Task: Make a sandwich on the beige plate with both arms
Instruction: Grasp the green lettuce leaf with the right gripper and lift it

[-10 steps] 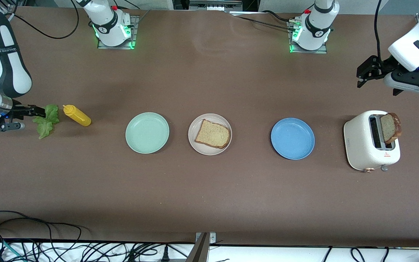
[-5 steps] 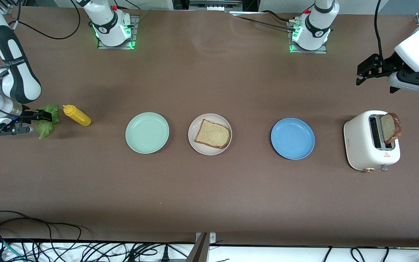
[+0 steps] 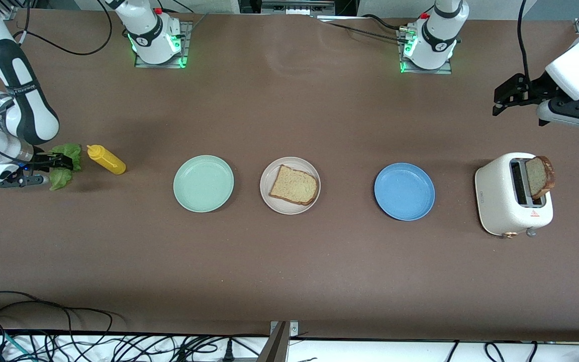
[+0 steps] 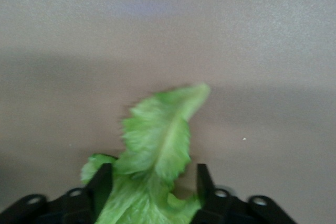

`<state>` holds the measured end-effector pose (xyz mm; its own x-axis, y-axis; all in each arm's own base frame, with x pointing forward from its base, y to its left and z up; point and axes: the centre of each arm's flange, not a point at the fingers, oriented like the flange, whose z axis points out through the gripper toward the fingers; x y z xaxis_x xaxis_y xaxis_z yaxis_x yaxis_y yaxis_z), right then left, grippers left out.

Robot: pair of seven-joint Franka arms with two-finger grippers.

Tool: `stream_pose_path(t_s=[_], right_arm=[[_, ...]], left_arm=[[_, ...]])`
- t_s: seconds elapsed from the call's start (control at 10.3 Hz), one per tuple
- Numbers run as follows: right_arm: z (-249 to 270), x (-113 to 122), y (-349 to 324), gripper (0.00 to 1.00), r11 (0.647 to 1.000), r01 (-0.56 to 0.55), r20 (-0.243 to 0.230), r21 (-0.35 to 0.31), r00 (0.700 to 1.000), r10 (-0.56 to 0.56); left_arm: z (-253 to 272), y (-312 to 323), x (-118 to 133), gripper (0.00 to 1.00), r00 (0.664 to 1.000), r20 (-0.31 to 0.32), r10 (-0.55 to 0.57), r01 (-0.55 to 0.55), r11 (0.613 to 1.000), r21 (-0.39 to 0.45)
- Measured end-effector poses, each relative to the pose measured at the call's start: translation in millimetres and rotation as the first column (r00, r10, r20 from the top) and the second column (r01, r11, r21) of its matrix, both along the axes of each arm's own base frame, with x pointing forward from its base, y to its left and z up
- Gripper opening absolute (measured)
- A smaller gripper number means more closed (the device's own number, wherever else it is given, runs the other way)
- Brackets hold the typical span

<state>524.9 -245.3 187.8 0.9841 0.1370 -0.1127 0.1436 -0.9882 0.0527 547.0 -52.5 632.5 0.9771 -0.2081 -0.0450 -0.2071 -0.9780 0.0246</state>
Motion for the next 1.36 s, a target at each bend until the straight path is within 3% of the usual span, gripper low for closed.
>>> stream_pose_path(t_s=[0.29,0.39,0.68,0.78,1.07,1.36], right_arm=[[6,5,-1,0.18,1.000,-0.012,0.018,-0.006,1.000,0.012],[14,11,-3,0.07,0.999,-0.032,0.036,-0.013,0.999,0.032],[76,37,-9,0.06,0.992,-0.119,0.116,-0.052,0.985,0.124],[100,46,-5,0.05,0.990,-0.133,0.102,-0.043,0.985,0.136],[200,81,36,0.05,0.986,-0.161,-0.019,0.042,0.987,0.161],[287,96,124,0.05,0.990,-0.078,-0.142,0.116,0.985,0.095]], left_arm=[[1,4,0,1.00,1.000,0.001,0.014,-0.014,1.000,0.000],[1,5,0,1.00,1.000,0.001,0.016,-0.016,1.000,0.000],[1,6,0,1.00,1.000,0.002,0.019,-0.019,1.000,0.000],[1,6,0,1.00,1.000,0.002,0.019,-0.019,1.000,0.000],[1,6,0,1.00,1.000,0.002,0.020,-0.020,1.000,0.000],[1,7,0,1.00,1.000,0.002,0.021,-0.021,1.000,0.000]])
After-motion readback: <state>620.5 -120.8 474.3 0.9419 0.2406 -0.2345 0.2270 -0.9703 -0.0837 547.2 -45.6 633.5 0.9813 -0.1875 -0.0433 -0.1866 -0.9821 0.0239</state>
